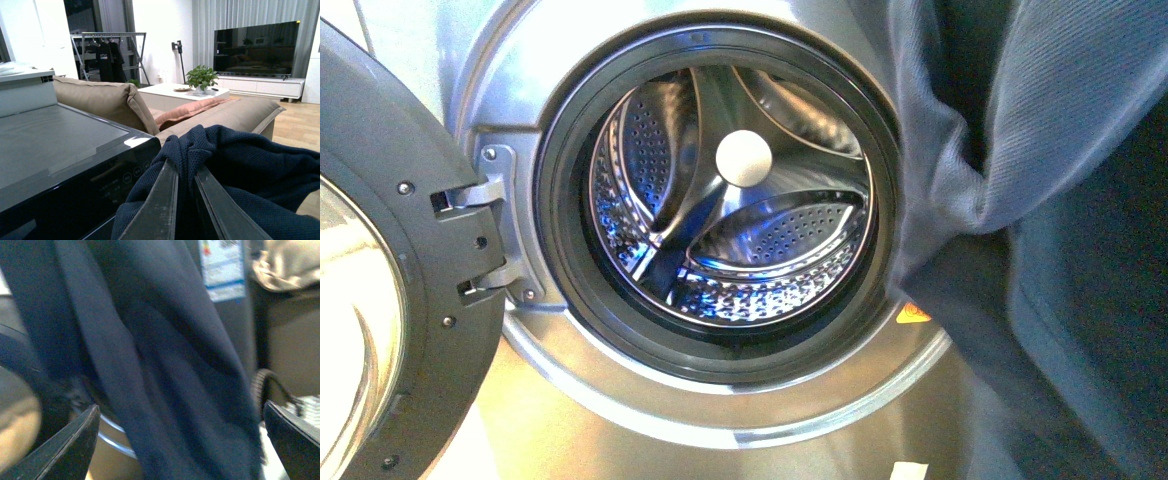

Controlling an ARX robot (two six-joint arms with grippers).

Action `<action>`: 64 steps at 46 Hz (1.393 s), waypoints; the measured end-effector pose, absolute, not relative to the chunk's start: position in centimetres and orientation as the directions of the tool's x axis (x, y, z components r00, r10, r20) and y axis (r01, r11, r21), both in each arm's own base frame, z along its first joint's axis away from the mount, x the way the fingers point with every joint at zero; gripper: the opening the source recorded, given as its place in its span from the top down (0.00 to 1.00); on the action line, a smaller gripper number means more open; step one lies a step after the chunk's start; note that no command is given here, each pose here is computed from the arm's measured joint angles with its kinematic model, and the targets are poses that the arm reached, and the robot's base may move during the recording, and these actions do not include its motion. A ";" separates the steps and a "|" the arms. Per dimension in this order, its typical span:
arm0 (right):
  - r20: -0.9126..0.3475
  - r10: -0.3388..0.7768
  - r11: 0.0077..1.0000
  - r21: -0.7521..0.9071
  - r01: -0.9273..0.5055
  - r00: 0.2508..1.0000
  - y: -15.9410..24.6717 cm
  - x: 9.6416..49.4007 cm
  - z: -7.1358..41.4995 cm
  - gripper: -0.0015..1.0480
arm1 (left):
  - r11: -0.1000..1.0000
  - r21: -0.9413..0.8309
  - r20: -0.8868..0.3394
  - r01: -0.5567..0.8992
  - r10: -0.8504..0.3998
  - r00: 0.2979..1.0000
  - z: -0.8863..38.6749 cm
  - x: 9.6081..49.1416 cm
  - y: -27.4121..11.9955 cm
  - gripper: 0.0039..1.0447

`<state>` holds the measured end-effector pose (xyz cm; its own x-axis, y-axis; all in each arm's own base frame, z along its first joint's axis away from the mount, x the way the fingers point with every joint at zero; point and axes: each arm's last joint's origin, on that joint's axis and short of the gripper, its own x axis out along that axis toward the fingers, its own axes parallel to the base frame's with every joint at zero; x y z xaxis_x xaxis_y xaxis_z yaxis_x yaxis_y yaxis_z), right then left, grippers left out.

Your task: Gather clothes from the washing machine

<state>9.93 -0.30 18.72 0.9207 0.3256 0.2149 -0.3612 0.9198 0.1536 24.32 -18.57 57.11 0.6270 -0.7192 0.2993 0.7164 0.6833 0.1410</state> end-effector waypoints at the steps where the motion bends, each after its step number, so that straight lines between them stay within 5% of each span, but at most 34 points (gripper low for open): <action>1: 0.243 0.370 0.894 0.169 -0.414 0.897 -0.3 9.8 19.2 0.07 | 0.683 0.141 0.299 0.717 -0.719 0.627 57.1 24.3 -18.6 0.94; 6: 0.274 0.529 0.772 0.238 -0.590 0.803 -0.2 9.7 20.1 0.07 | 0.683 0.141 0.299 0.717 -0.720 0.627 57.1 24.3 -18.6 0.94; 17: 0.254 0.625 0.681 0.284 -0.675 0.738 0.0 11.2 20.7 0.07 | 0.683 0.141 0.298 0.717 -0.720 0.627 57.1 24.4 -18.6 0.94; 41: 0.343 0.624 0.742 0.022 -0.670 0.702 -2.1 21.6 25.5 0.07 | 0.683 0.141 0.298 0.717 -0.720 0.627 57.1 24.4 -18.6 0.94; 64: 0.302 0.634 0.731 0.065 -0.679 0.712 -2.3 22.5 24.2 0.07 | 0.683 0.141 0.297 0.717 -0.720 0.627 57.1 24.4 -18.6 0.94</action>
<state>22.49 -2.29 24.23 0.7117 0.6342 0.3021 -0.6792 0.7310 0.0654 24.38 -18.62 57.06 0.6274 -0.7199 0.2968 0.7169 0.6828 0.1407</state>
